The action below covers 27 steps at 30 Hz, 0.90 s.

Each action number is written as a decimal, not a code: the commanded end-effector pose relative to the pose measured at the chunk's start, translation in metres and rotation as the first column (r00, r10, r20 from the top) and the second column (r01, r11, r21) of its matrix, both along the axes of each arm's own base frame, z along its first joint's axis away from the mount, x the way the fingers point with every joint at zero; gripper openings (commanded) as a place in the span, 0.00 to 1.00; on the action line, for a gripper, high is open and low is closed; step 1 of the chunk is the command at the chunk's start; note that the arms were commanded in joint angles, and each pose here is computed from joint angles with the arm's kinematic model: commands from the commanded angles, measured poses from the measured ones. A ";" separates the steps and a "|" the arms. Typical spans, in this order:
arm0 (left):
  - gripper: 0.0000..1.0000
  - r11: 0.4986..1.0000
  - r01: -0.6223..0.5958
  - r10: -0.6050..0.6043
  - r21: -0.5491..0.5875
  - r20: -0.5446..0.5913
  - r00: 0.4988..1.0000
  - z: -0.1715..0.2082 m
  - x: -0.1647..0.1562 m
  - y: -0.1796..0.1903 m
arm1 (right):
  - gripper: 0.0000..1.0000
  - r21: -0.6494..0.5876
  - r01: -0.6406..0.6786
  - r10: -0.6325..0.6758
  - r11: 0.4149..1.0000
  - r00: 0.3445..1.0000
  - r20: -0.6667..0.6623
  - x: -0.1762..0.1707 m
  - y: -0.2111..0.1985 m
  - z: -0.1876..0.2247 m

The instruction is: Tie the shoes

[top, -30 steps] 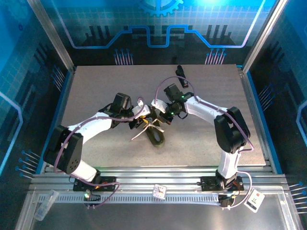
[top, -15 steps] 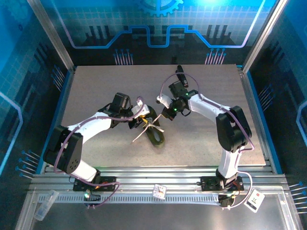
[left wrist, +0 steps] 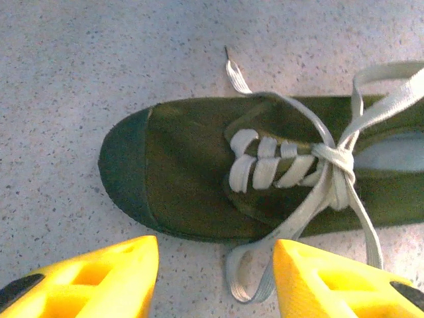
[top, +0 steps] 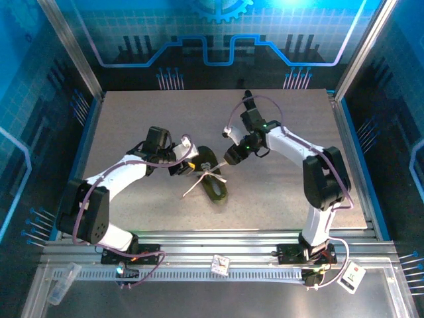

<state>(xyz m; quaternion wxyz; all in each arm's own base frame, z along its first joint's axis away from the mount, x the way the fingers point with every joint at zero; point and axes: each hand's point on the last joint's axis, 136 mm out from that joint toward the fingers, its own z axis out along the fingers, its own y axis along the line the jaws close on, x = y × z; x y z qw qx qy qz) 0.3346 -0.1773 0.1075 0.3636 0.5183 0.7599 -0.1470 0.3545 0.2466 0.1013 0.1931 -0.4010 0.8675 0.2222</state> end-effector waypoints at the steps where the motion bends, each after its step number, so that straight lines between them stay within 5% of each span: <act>1: 0.50 0.996 0.052 -0.050 0.073 -0.029 0.998 -0.022 -0.016 0.009 | 0.60 0.089 -0.022 0.032 0.996 0.994 -0.105 -0.040 0.006 0.010; 8: 0.51 0.993 0.065 -0.060 0.094 -0.051 0.997 -0.038 -0.018 0.011 | 0.64 0.083 -0.074 0.090 0.994 0.973 -0.211 -0.071 0.020 -0.018; 27: 0.56 0.985 0.126 -0.125 0.120 -0.020 0.992 -0.059 -0.006 0.006 | 0.65 0.030 -0.120 0.123 0.992 0.932 -0.342 -0.073 0.028 -0.050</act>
